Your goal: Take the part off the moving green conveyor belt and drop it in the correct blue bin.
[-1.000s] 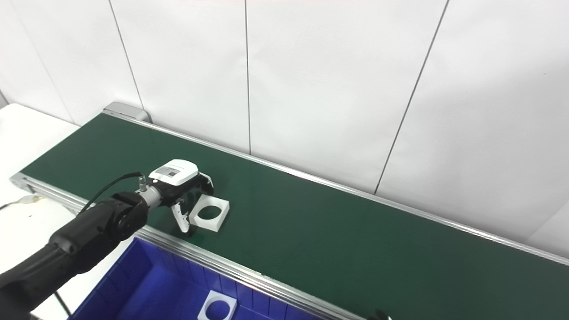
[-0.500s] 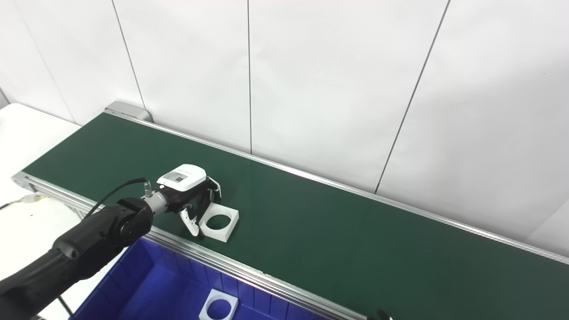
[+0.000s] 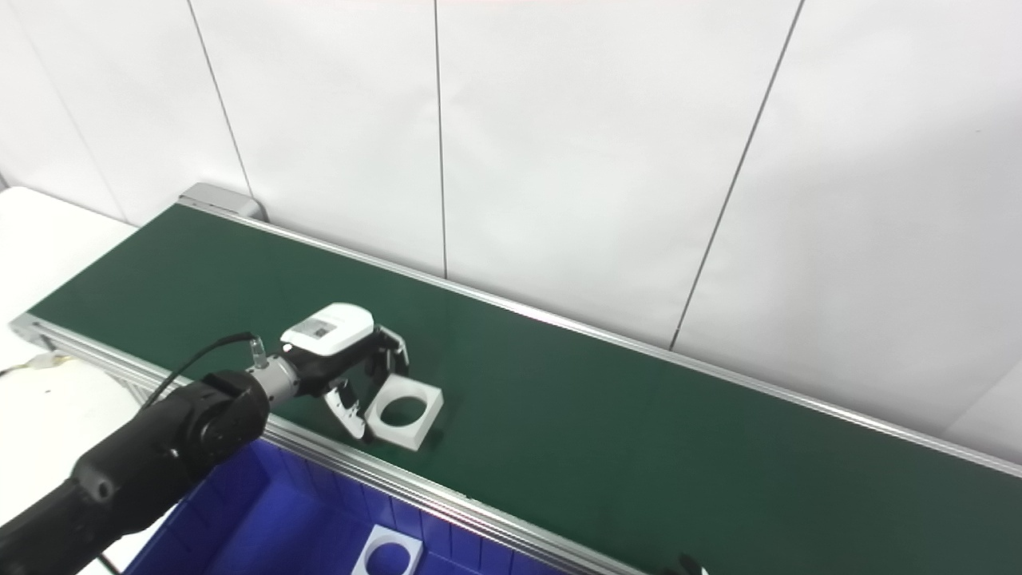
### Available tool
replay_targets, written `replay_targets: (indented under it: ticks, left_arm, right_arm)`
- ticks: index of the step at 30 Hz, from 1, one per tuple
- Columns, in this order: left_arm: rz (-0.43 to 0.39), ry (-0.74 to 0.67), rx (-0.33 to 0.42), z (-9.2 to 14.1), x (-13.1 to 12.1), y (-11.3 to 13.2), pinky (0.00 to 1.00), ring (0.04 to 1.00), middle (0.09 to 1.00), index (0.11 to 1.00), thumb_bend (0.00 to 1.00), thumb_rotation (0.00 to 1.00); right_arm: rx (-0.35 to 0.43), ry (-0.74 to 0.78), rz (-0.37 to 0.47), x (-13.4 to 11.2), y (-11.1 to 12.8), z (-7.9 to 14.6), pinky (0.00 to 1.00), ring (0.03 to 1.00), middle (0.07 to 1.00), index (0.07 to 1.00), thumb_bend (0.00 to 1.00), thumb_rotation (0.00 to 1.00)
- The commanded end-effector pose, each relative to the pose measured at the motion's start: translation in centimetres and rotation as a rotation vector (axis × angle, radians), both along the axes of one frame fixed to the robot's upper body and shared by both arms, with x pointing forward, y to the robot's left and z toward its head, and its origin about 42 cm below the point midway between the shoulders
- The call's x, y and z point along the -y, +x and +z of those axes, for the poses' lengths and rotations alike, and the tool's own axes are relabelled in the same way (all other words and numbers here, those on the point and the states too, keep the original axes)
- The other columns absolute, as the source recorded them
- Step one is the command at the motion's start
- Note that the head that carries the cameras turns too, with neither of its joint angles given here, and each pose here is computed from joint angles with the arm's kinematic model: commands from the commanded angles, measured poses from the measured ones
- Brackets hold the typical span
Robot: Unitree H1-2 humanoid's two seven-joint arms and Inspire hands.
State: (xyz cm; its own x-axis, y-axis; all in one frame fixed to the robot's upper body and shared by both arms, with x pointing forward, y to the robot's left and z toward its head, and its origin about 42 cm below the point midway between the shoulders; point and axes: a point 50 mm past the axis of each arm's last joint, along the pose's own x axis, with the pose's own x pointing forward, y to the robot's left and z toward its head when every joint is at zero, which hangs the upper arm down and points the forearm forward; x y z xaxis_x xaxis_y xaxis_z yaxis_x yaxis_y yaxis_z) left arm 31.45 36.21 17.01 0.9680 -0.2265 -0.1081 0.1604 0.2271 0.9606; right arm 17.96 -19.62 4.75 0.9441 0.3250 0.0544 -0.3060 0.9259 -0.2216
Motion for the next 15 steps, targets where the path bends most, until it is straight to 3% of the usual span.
replay_targets:
  ticks: [1,7,15]
  left_arm:
    - [-0.021,-0.009,0.094,3.1,0.0,-0.2,0.65,0.540,0.478,0.498,0.52,0.00]
    - [-0.071,0.005,0.185,7.3,1.1,-2.5,0.66,0.541,0.472,0.505,0.52,0.00]
    - [-0.106,0.023,0.198,9.1,2.2,-5.7,0.72,0.561,0.467,0.508,0.52,0.00]
  right_arm:
    - [0.065,0.019,0.013,0.1,0.1,1.1,0.75,0.825,0.856,0.933,0.69,0.61]
    - [0.062,0.016,0.009,0.3,0.1,1.3,0.75,0.823,0.853,0.928,0.69,0.61]
    - [0.060,0.022,0.016,0.5,-0.1,1.4,0.76,0.834,0.861,0.933,0.69,0.61]
